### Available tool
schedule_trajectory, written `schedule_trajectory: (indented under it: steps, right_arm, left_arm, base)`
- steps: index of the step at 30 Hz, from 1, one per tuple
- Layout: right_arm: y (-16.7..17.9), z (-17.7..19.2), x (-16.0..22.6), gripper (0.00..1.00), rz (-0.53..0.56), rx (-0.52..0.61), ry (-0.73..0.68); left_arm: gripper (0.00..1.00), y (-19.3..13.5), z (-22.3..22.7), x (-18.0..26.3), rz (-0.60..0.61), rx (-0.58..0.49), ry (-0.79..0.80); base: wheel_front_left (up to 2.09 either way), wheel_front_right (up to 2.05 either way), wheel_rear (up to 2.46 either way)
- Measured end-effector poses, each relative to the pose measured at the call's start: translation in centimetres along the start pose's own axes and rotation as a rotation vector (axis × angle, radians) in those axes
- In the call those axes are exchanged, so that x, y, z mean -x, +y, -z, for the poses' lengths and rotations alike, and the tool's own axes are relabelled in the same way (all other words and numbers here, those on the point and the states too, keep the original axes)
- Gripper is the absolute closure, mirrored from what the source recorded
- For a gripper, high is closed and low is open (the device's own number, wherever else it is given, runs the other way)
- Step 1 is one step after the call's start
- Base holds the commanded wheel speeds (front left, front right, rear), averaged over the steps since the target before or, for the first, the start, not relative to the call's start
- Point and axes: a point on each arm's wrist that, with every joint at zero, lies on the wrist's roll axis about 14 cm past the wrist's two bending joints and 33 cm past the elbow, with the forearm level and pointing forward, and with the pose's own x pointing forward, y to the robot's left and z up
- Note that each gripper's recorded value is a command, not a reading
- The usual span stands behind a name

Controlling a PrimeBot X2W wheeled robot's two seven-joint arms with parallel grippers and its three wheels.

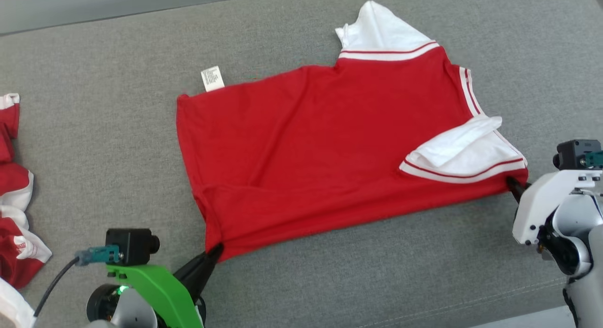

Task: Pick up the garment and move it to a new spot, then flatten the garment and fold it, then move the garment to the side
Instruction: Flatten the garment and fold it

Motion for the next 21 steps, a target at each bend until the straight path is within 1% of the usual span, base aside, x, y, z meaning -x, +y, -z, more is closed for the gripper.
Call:
schedule_trajectory:
  steps: [5, 9, 11, 14, 15, 16, 17, 19, 20, 21]
  right_arm:
    - [-1.2, 1.5, 2.9, 1.0, -0.001, 0.015, 0.035]
    - [-1.8, 3.3, 4.9, 1.0, -0.008, 0.008, 0.084]
    - [-1.9, 4.1, 5.3, 1.0, -0.01, -0.012, 0.103]
    - [-2.3, 4.8, 5.4, 1.0, 0.0, -0.022, 0.123]
    - [-2.3, 5.0, 5.3, 1.0, 0.001, -0.028, 0.132]
    - [-2.2, 5.3, 5.2, 1.0, 0.0, -0.029, 0.143]
    - [-2.2, 5.5, 5.1, 1.0, 0.0, -0.03, 0.149]
    - [-2.1, 5.7, 5.0, 1.0, 0.001, -0.035, 0.156]
    - [-2.0, 5.4, 4.8, 0.57, 0.0, -0.029, 0.147]
    - [-1.9, 5.1, 4.7, 0.0, 0.0, -0.031, 0.131]
  left_arm:
    - [1.0, -1.6, 1.7, 2.1, 0.032, 0.006, 0.024]
    - [1.0, -2.8, 3.6, 2.9, 0.05, 0.056, 0.051]
    - [1.0, -2.8, 4.7, 2.9, 0.048, 0.082, 0.08]
    - [1.0, -1.8, 6.1, 2.6, 0.017, 0.109, 0.111]
    - [0.95, -1.6, 6.5, 2.4, 0.01, 0.117, 0.125]
    - [0.85, -1.3, 6.9, 2.3, 0.004, 0.119, 0.135]
    - [0.71, -1.0, 7.1, 2.2, -0.003, 0.125, 0.141]
    - [0.66, -0.8, 7.3, 1.8, -0.003, 0.131, 0.147]
    - [0.37, -0.6, 7.2, 1.5, -0.003, 0.136, 0.144]
    - [0.08, -0.5, 7.0, 1.3, -0.002, 0.136, 0.136]
  base:
    - [0.0, 0.0, 0.0]
    - [0.0, 0.0, 0.0]
    - [0.0, 0.0, 0.0]
    - [0.0, 0.0, 0.0]
    - [0.0, 0.0, 0.0]
    - [0.0, 0.0, 0.0]
    - [0.0, 0.0, 0.0]
    - [0.0, 0.0, 0.0]
    - [0.0, 0.0, 0.0]
    - [0.0, 0.0, 0.0]
